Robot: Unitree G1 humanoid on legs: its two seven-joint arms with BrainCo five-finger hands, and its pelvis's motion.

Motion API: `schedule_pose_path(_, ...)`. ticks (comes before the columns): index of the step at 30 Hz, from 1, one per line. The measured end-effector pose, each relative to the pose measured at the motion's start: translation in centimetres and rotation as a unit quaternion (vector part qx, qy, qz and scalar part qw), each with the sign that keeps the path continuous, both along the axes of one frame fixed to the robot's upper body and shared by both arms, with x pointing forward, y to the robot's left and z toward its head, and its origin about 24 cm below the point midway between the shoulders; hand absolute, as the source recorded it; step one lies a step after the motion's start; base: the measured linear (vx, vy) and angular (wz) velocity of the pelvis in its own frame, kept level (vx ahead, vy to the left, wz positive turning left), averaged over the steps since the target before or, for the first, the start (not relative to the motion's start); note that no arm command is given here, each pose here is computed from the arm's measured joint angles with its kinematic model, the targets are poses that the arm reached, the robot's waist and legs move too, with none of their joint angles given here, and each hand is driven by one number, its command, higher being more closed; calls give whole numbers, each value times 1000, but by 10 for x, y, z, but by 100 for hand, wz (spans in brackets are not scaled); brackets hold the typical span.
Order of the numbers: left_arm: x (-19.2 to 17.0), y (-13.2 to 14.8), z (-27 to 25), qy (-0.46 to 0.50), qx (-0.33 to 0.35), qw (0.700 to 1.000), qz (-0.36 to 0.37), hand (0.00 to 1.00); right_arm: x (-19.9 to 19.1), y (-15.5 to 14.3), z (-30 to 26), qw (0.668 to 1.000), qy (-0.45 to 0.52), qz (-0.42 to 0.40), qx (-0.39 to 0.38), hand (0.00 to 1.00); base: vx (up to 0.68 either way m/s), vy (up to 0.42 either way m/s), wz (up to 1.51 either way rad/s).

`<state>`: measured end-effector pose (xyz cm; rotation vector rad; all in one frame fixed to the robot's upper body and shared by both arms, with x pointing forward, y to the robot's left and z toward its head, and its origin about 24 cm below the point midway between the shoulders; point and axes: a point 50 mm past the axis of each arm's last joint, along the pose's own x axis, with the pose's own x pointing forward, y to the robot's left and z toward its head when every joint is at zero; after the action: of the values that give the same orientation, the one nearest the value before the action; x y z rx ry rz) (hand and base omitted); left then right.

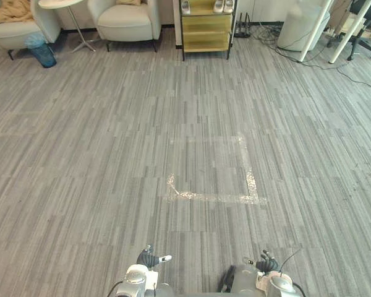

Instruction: Pick up cushions and gather them together orderly.

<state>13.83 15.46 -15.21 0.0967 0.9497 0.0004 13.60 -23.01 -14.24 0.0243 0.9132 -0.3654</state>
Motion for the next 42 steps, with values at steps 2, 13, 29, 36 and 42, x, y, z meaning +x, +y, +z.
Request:
schedule_pose_path(2,-1,-7,0,1,-9,1000,-1,0,-1,-6,1,1000,2,-1,-4,0,580,-410,-29)
schedule_pose_path(13,18,-3,9,-36,-13,999,11,0,-29,-4,-10,998,51,-23,8,0,447,-151,-8)
schedule_pose_path(29,-1,23,1,1,23,1000,6,0,-28,16,-13,999,43,-10,30,0,433,50,18)
schedule_pose_path(36,-5,13,-1,8,8,1000,12,0,-20,3,-8,999,29,-11,13,0,331,-256,52)
schedule_pose_path(42,-3,10,0,0,-12,999,36,0,-44,-10,-12,997,60,-50,9,0,319,-253,46)
